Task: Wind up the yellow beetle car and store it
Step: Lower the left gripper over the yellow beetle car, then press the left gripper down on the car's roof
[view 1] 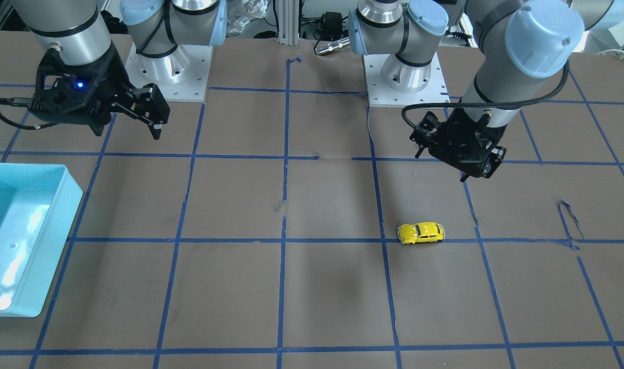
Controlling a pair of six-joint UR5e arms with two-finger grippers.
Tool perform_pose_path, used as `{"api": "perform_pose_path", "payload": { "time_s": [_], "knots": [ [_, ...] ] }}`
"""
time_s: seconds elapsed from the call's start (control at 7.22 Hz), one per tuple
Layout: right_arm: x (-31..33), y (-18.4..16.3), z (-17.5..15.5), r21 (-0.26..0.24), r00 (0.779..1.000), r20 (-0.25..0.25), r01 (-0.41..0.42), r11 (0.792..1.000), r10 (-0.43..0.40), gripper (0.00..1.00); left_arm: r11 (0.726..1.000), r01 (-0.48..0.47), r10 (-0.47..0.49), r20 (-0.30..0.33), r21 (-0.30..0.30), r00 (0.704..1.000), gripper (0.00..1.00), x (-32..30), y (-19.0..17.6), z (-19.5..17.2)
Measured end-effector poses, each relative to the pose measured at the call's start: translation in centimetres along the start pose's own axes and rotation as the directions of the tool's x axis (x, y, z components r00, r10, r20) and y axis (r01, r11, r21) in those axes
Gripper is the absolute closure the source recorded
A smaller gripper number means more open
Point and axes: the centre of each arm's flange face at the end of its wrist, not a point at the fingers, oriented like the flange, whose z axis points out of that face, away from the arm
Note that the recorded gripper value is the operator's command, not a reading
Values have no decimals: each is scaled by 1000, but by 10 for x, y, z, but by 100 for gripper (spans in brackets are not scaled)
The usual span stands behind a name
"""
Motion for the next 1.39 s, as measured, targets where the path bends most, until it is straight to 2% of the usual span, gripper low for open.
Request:
{"api": "perform_pose_path", "payload": {
  "time_s": [0.14,0.28,0.55,0.83,0.97,1.25,1.39],
  "knots": [
    [0,0,0,0,1000,0,1,1000,-1,0,984,-176,176,-3,-22,984,6,-7,-5,17],
    [-1,0,0,1,1000,1,1,1000,-1,0,940,-337,338,11,-54,941,6,-16,-9,35],
    [-1,0,-1,2,1000,2,2,1000,-2,0,839,-533,541,69,-107,838,7,-31,-16,79],
    [-1,0,-1,3,1000,2,2,1000,-2,0,765,-634,644,97,-114,759,13,-31,-16,123],
    [-1,0,-1,3,1000,6,3,1000,-3,0,738,-665,674,100,-110,732,14,-31,-16,138],
    [-5,3,-5,12,998,54,32,999,-33,0,716,-692,698,79,-90,712,18,-42,-12,157],
    [-8,5,-8,17,994,86,64,998,-65,0,695,-715,719,70,-83,691,18,-53,-6,161]
  ]
}}
